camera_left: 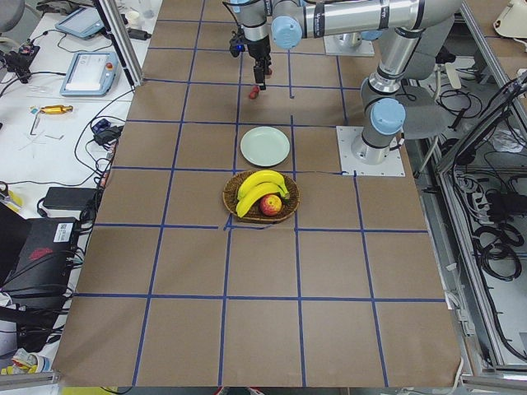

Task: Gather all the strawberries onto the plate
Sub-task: 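Move the right gripper over the green-topped strawberry nearest the robot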

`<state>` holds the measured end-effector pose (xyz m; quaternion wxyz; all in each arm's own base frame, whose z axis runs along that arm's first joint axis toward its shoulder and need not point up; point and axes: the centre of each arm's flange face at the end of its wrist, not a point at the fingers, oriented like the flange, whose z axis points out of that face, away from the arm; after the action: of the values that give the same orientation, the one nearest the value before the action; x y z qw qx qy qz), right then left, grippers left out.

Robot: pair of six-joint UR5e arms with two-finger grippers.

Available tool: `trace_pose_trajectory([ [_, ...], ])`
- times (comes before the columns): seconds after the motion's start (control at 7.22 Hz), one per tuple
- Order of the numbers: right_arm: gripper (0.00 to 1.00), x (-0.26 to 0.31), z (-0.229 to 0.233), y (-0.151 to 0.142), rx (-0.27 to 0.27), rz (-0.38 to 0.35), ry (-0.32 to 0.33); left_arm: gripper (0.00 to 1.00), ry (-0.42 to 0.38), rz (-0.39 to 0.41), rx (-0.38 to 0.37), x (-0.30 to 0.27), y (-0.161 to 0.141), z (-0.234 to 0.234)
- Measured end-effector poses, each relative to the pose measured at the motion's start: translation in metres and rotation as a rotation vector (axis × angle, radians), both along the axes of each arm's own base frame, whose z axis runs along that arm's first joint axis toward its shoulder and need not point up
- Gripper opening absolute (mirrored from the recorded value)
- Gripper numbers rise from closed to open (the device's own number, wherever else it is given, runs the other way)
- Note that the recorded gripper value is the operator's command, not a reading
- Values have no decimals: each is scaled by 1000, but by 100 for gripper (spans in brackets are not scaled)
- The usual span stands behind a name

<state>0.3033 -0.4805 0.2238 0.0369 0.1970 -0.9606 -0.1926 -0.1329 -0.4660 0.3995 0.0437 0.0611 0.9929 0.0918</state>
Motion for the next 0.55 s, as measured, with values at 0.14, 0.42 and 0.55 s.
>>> trace_pose_trajectory([
  [0.14, 100, -3, -6, 3, 9, 5, 5, 100, 1, 0, 3, -1, 1, -2],
  [0.42, 100, -1, -20, 1, -8, 4, -8, 100, 2, -7, 8, -4, 1, -4],
  [0.55, 100, 1, -29, -1, -25, 1, -25, 100, 1, -10, 9, -6, 2, -5],
])
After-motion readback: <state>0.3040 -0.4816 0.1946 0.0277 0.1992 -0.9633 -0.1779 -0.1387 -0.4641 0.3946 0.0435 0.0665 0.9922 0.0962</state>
